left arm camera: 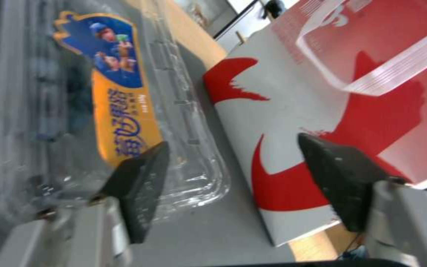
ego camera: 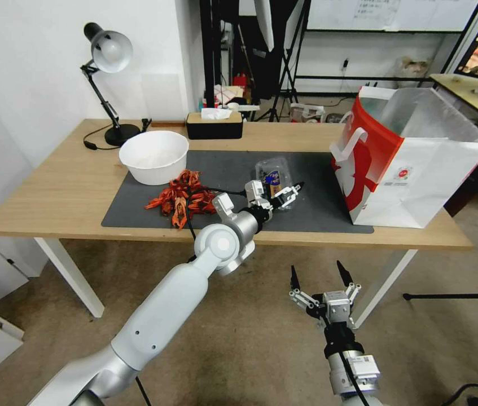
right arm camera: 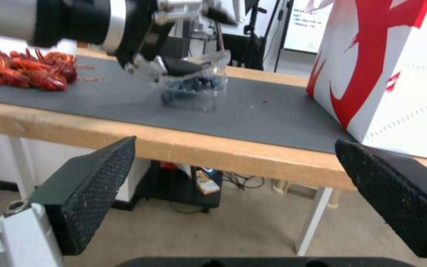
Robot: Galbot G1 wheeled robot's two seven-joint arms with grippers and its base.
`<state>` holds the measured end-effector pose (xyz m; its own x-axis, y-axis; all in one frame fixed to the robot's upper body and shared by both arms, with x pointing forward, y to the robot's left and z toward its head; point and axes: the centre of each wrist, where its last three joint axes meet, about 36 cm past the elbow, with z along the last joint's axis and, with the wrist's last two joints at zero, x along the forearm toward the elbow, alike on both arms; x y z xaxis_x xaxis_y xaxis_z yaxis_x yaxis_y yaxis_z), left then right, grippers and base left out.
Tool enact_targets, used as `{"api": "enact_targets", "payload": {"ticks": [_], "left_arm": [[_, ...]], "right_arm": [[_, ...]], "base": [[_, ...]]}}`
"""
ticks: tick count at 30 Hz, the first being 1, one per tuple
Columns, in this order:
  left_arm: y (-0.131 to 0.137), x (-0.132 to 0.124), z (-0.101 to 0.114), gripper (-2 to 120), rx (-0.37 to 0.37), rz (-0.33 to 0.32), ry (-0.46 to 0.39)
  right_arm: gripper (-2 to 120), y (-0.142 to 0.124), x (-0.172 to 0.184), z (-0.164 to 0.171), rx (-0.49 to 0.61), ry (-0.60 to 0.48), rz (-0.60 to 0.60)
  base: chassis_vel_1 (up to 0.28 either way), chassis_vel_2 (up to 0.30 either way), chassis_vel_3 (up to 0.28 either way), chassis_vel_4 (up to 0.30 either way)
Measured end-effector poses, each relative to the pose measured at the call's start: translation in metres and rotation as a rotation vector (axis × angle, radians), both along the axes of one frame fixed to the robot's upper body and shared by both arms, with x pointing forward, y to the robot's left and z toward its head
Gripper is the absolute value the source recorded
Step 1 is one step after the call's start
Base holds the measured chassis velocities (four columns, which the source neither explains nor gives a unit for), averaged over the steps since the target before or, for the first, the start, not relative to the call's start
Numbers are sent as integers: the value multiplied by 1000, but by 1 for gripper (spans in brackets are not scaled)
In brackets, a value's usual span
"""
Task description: Close the takeout container lid, then place the container into the takeout bag.
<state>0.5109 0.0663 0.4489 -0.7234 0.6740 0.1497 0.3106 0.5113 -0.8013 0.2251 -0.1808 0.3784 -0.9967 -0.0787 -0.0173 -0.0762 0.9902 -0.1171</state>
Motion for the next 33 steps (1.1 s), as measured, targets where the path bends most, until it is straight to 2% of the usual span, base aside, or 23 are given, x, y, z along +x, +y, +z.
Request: {"api": "enact_targets", "payload": {"ticks": [3,5,6,8,11,12,15,18,20,22,24,25,28,33], "left_arm": [[1,0,0,50,22,6,13],[2,0,-1,47,30,8,18],[3,0,-1,40,42,11,23],[3,0,-1,37,49,12,25],[4,0,-2,23,63,15,30],[4,0,-2,23,63,15,30],[5,0,-1,8,69,19,30],[6,1,0,0,72,21,30],[6,0,0,0,74,22,30],[7,0,0,0,74,22,30],[7,0,-1,0,75,22,32],[7,0,-1,0,75,22,32],[7,-1,-2,0,74,22,34],[7,-1,-2,0,74,24,35]], "right_arm": [[100,-7,5,11,34,-10,15],[100,-10,7,15,51,-13,21],[100,-15,10,22,78,-17,30],[100,-20,13,28,101,-21,38],[100,-36,23,47,190,-38,64],[100,-36,23,47,190,-38,64],[100,-54,35,71,314,-49,108],[100,-67,47,92,417,-48,139],[100,-78,59,109,515,-40,165],[100,-82,64,114,549,-35,174],[100,-93,81,122,681,10,214],[100,-93,81,122,681,10,214],[100,-100,104,115,786,78,232],[100,-102,129,111,836,123,236]], "base": [[0,0,0,0],[0,0,0,0],[0,0,0,0],[0,0,0,0],[0,0,0,0],[0,0,0,0],[0,0,0,0],[0,0,0,0],[0,0,0,0],[0,0,0,0],[0,0,0,0],[0,0,0,0],[0,0,0,0],[0,0,0,0]]}}
